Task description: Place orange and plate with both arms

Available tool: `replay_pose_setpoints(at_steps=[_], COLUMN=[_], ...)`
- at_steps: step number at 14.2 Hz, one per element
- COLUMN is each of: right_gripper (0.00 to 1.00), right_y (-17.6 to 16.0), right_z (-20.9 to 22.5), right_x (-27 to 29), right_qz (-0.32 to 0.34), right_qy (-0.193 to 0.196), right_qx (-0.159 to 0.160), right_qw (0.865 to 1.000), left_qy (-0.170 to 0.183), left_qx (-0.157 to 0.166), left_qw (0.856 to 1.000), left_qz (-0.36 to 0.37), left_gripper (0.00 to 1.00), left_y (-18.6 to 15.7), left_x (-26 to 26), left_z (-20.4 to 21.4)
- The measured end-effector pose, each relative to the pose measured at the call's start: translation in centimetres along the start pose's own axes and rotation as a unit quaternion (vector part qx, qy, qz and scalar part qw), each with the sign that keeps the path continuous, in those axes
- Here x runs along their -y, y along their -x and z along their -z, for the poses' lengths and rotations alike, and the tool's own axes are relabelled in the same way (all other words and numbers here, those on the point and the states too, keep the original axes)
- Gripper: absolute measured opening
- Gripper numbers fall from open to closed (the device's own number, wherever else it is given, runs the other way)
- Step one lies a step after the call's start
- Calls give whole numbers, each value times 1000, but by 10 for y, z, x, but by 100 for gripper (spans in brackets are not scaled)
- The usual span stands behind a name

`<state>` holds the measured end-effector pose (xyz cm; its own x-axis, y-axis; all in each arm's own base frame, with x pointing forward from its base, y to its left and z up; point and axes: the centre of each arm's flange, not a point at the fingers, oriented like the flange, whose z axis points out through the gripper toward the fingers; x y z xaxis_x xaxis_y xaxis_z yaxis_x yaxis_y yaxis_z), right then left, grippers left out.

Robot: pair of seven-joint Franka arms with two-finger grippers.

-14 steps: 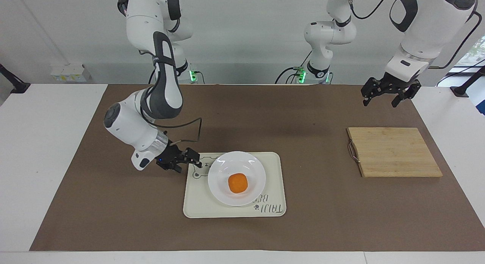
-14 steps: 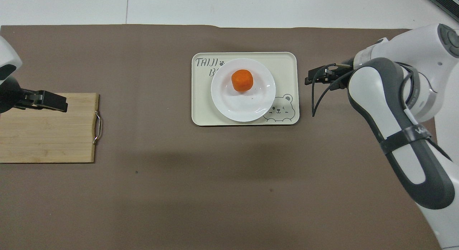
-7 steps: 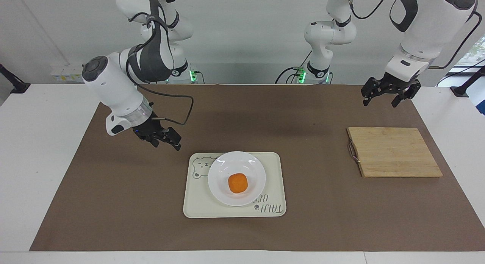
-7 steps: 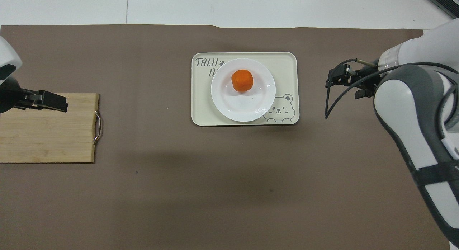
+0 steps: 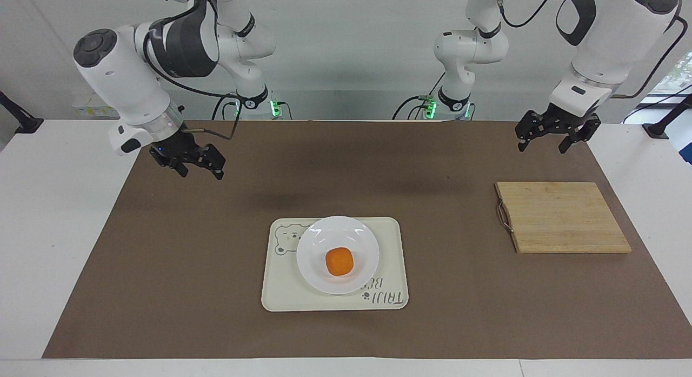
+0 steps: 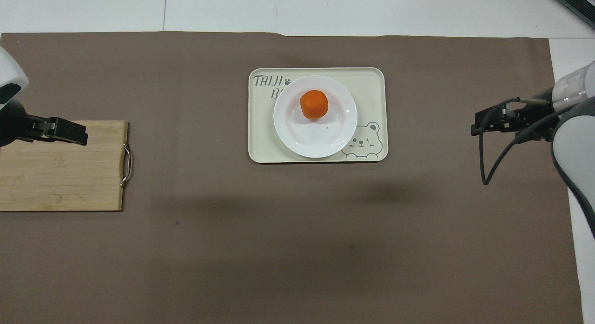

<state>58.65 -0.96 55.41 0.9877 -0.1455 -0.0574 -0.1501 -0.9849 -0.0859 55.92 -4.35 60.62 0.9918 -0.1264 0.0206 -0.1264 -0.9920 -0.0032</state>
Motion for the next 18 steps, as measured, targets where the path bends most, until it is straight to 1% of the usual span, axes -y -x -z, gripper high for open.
replay_pose_setpoints(at_steps=[5, 8, 11, 14, 16, 18], right_gripper=[100, 100, 100, 100, 100, 100], right_y=[34, 53, 61, 63, 62, 61], right_z=[50, 74, 104, 101, 100, 100], right_x=[-7, 1, 10, 16, 15, 11], right_qz=[25, 35, 43, 56, 83, 96], right_qy=[33, 35, 33, 34, 36, 49], right_qx=[-18, -10, -28, -26, -26, -27], right_qw=[999, 999, 998, 998, 996, 994], left_qy=[0, 0, 0, 0, 0, 0], left_qx=[0, 0, 0, 0, 0, 0], left_qw=[1000, 1000, 1000, 1000, 1000, 1000], left_qz=[0, 0, 0, 0, 0, 0], left_gripper=[100, 100, 100, 100, 100, 100], left_y=[0, 0, 0, 0, 0, 0], left_x=[0, 0, 0, 0, 0, 0], left_z=[0, 0, 0, 0, 0, 0])
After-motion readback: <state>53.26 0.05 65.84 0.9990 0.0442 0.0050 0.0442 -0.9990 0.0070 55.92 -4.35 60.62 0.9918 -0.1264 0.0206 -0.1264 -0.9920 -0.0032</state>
